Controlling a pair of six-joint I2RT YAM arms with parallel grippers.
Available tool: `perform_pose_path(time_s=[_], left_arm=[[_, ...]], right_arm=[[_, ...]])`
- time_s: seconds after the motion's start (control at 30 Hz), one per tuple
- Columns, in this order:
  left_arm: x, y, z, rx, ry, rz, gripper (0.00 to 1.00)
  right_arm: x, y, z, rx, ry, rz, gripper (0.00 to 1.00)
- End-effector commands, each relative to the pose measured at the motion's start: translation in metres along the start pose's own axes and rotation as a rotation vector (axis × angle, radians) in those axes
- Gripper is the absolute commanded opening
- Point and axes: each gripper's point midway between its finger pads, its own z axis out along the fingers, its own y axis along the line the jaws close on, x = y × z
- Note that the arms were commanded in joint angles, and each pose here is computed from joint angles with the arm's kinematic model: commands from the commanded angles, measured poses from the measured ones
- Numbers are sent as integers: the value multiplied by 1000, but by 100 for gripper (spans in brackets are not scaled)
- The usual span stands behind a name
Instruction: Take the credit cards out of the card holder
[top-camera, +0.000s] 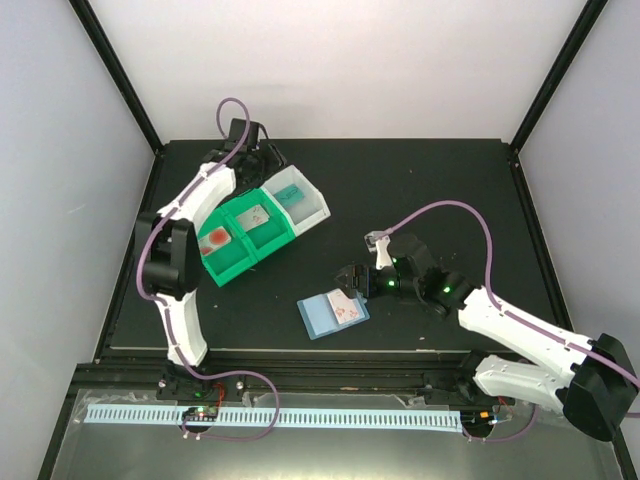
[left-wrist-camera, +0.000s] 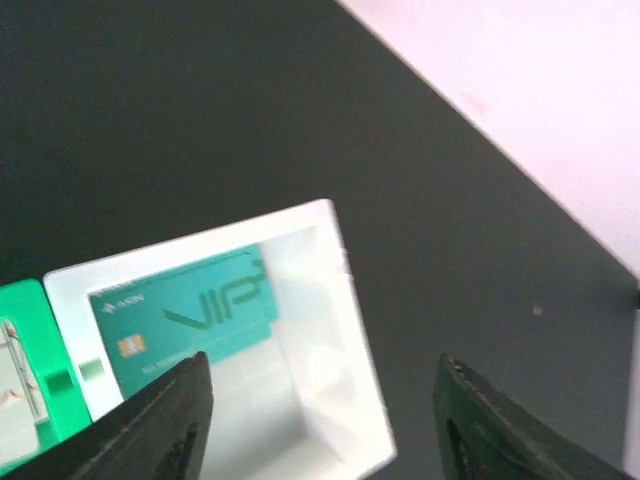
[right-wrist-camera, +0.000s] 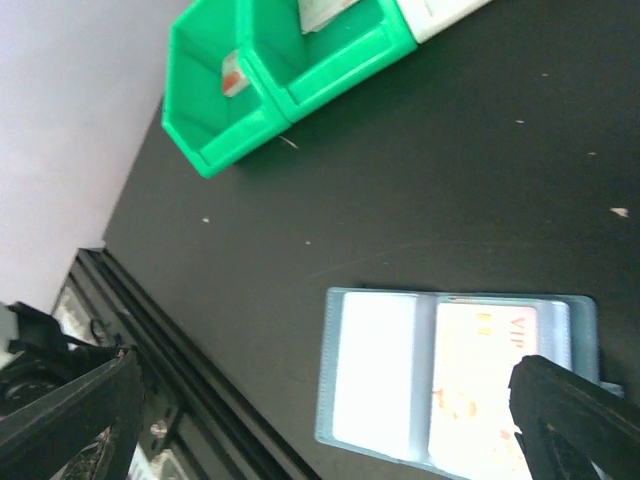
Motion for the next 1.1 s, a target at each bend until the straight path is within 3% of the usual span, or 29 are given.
perform_pose_path(time_s=[0.0, 0.2, 0.37, 0.67, 0.77, 0.9, 1.07], left_arm=[[-15, -41, -59, 126, -28, 122, 69], [1, -40, -96, 161, -18, 213, 98], [36, -33, -121, 234, 51, 284, 99], [109, -6, -178, 394, 112, 383, 99], [128, 7, -190, 414, 125, 381, 97], [154, 26, -195, 442, 143, 365, 93], [183, 34, -202, 485, 174, 363, 89]], right_arm=[[-1, -18, -1, 108, 8, -53, 100], [9, -18, 1, 97, 73, -144, 100], [19, -28, 6, 124, 116, -156, 91], [35, -72, 28, 266, 163, -176, 61], [40, -82, 37, 287, 181, -175, 61], [44, -101, 49, 360, 218, -177, 72], [54, -113, 60, 382, 255, -177, 62]])
